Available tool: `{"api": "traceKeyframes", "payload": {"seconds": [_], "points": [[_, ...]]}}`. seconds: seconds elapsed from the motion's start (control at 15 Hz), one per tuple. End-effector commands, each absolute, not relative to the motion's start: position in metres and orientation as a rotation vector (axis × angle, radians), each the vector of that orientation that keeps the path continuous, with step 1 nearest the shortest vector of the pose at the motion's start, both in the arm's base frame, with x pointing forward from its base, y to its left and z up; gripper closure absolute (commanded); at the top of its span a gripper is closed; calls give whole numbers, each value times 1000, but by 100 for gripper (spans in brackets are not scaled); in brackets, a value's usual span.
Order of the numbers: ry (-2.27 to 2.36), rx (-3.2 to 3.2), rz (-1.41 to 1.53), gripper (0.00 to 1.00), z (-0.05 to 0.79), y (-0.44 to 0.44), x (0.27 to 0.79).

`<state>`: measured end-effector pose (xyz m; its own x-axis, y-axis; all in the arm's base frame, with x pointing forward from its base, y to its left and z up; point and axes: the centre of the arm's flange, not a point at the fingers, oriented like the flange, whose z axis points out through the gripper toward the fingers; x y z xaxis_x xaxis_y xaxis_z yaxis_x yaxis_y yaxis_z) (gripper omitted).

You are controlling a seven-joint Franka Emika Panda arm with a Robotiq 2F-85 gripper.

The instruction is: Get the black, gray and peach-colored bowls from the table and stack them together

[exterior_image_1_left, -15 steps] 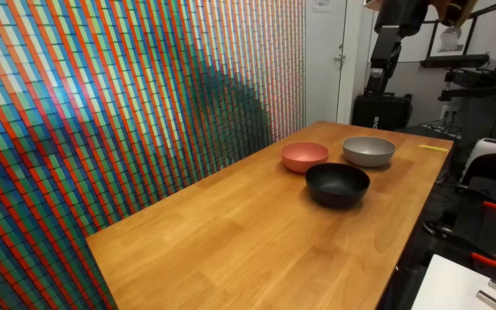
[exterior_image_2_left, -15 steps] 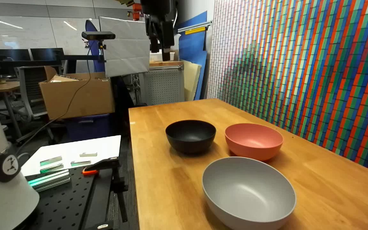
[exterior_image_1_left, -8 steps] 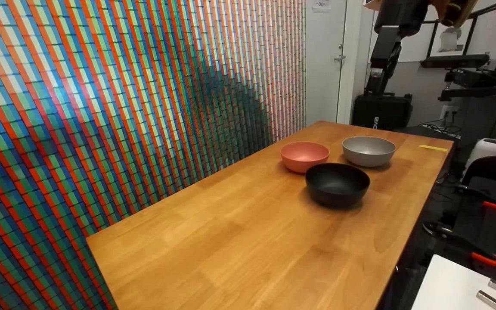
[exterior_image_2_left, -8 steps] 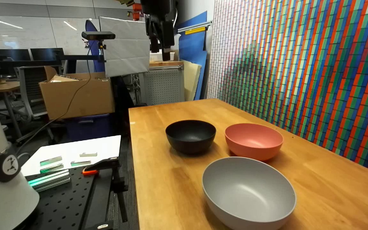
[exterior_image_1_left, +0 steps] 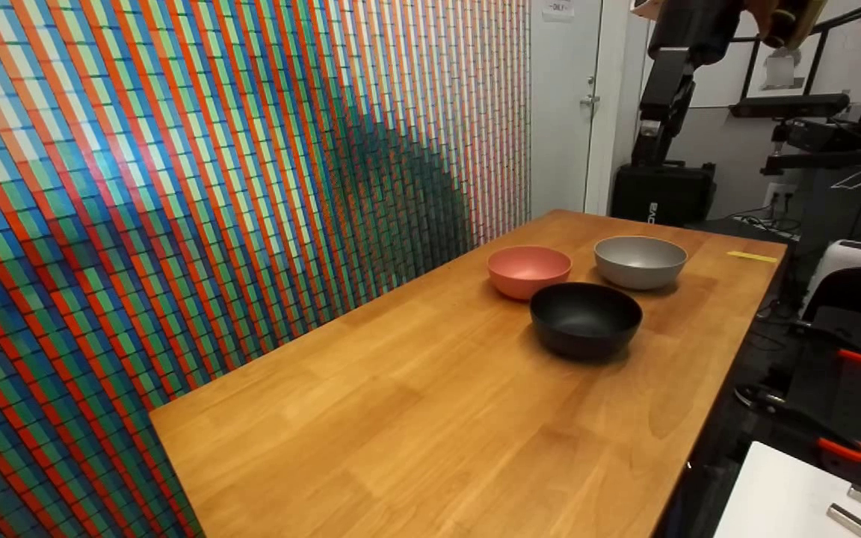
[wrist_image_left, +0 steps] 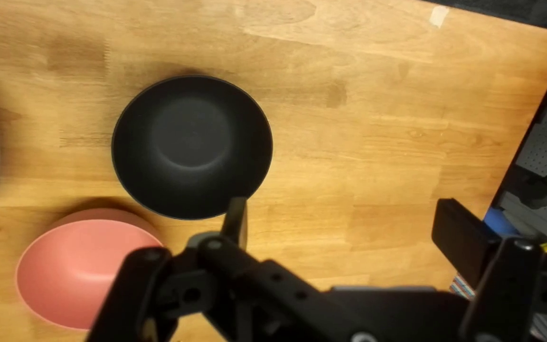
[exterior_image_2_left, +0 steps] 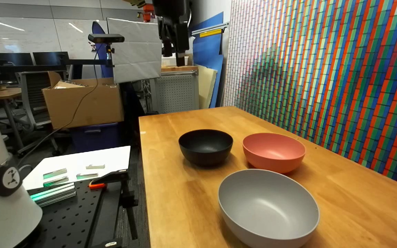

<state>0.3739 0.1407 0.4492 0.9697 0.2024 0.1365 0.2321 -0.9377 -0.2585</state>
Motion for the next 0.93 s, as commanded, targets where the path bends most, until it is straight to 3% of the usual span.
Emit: {"api": "traceKeyframes", "payload": {"seconds": [0.0,0.33,0.87], "points": [[-202,-2888,-240,0,450,128,409],[59,-2971,-246,0,419,63,449],[375,-3058,-127,0,321,-9,470]]}}
